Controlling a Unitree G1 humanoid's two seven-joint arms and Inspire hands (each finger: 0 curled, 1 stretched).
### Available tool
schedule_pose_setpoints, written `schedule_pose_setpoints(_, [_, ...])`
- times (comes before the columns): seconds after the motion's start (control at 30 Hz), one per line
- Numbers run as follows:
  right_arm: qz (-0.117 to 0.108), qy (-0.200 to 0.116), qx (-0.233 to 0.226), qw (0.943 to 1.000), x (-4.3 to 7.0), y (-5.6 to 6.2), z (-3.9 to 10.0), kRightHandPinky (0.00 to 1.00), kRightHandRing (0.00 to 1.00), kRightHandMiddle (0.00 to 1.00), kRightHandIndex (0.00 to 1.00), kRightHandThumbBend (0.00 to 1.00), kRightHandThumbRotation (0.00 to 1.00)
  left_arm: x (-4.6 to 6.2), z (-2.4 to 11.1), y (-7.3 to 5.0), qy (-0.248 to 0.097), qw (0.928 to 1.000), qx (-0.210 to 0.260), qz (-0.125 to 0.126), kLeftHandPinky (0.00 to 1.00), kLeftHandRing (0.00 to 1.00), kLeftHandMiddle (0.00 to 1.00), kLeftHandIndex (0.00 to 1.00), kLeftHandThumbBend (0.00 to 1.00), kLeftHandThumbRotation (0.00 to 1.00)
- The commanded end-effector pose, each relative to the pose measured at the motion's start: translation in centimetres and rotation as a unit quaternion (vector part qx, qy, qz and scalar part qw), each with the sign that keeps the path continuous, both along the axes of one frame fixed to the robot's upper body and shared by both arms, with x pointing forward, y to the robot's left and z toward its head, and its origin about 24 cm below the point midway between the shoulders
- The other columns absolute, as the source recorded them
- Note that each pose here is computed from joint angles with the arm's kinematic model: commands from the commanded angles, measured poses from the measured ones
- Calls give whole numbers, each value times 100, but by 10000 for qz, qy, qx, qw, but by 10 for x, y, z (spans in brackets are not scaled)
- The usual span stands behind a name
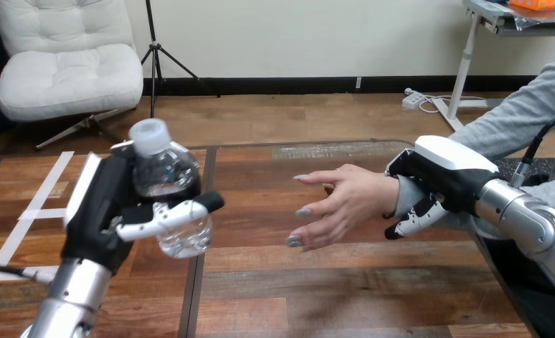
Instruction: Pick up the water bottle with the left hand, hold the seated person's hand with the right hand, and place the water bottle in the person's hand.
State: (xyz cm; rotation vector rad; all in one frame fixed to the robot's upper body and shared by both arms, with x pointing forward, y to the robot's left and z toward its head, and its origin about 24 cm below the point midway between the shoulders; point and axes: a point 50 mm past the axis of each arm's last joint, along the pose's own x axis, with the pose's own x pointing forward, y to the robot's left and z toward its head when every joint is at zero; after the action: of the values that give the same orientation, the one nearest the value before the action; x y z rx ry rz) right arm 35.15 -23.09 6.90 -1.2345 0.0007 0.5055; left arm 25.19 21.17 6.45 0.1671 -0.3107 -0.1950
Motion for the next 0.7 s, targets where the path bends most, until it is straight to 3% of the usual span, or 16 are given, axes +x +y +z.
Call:
schedule_pose_setpoints(0.0, [101, -541, 277, 9981, 8, 3, 27, 25, 29, 35, 36, 80, 0, 21, 30, -19, -635, 9973, -115, -350, 25, 31, 37, 38, 67, 0])
schedule_pose_setpoints(0.67, [150, -521, 329, 9980, 7, 5, 26, 24, 28, 34, 35, 80, 0, 40, 33, -49, -520, 9938, -278, -938, 28, 33, 38, 39, 68, 0])
